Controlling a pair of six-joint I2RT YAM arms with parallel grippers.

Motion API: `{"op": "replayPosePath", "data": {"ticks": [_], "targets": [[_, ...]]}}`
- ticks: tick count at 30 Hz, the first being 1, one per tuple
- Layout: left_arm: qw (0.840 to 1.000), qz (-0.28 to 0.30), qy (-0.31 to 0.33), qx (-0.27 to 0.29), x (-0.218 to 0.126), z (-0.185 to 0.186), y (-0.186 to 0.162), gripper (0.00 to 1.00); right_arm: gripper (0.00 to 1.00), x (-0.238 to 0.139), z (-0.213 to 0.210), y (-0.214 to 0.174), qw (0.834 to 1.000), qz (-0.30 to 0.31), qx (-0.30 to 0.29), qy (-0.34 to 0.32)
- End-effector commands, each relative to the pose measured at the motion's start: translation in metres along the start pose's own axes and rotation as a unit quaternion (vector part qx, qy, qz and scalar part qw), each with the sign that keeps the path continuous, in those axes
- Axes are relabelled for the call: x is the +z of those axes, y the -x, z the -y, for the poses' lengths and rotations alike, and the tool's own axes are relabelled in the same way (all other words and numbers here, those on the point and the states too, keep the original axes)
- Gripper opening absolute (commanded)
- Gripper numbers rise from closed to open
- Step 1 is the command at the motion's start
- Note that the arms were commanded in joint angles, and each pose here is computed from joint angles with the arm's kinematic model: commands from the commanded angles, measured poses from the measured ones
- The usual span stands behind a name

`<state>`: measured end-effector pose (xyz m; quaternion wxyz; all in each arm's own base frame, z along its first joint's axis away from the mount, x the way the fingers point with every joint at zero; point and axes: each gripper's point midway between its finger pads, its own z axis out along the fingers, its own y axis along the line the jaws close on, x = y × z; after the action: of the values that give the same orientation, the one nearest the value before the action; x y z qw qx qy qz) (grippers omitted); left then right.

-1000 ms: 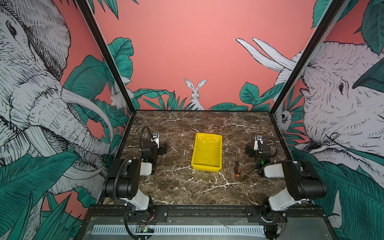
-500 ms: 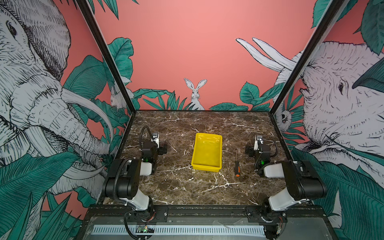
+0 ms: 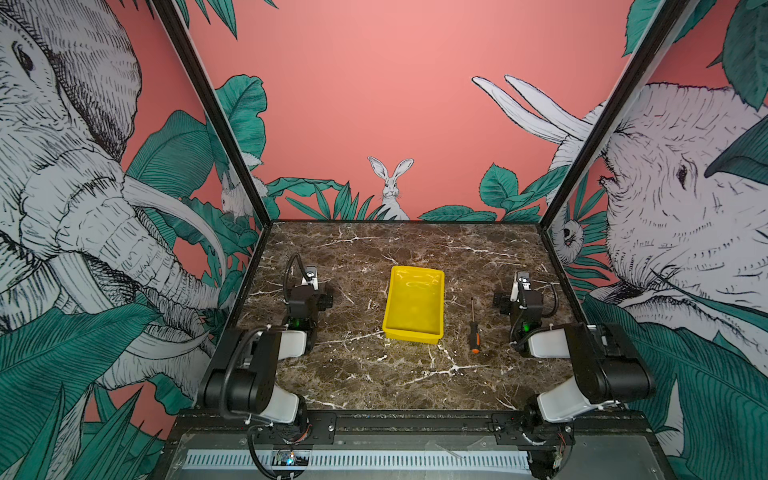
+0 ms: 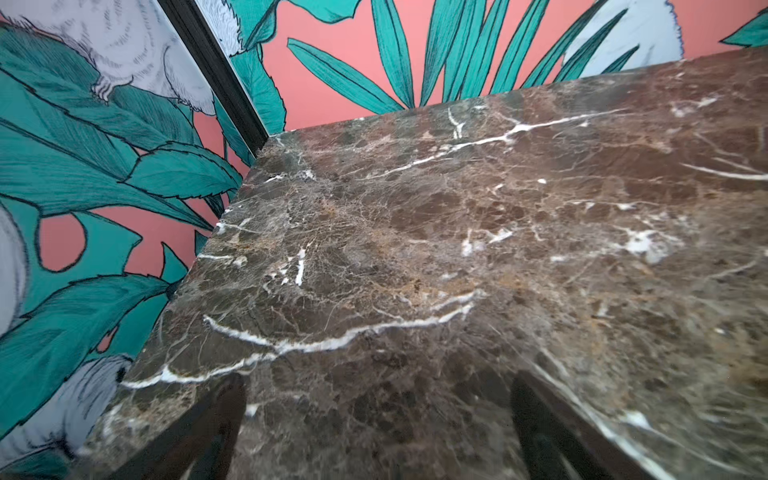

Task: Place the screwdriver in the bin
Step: 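Move the right gripper over the black-and-orange screwdriver handle while the left arm lifts forward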

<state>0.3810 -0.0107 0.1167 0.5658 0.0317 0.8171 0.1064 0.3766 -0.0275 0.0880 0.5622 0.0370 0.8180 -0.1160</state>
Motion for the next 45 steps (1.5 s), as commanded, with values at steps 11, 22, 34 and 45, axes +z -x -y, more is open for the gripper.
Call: {"op": "replayPosePath", "data": {"ticks": [11, 22, 34, 45], "targets": [[0.963, -0.065, -0.039, -0.258, -0.120, -0.022, 0.058, 1.00, 0.99, -0.075, 0.004, 0.080, 0.984, -0.110, 0.131, 0.054], [0.925, -0.202, -0.203, -0.251, -0.188, 0.029, 0.022, 1.00, 1.00, -0.121, -0.047, 0.050, 0.960, -0.244, 0.052, 0.126], [0.898, -0.239, -0.305, -0.210, -0.194, 0.070, 0.030, 1.00, 0.97, -0.155, -0.096, -0.023, 0.913, -0.355, 0.056, 0.192], [0.893, -0.249, -0.364, -0.090, -0.161, 0.117, 0.069, 1.00, 0.79, -0.166, -0.103, -0.059, 0.905, -0.365, 0.116, 0.185]]}}
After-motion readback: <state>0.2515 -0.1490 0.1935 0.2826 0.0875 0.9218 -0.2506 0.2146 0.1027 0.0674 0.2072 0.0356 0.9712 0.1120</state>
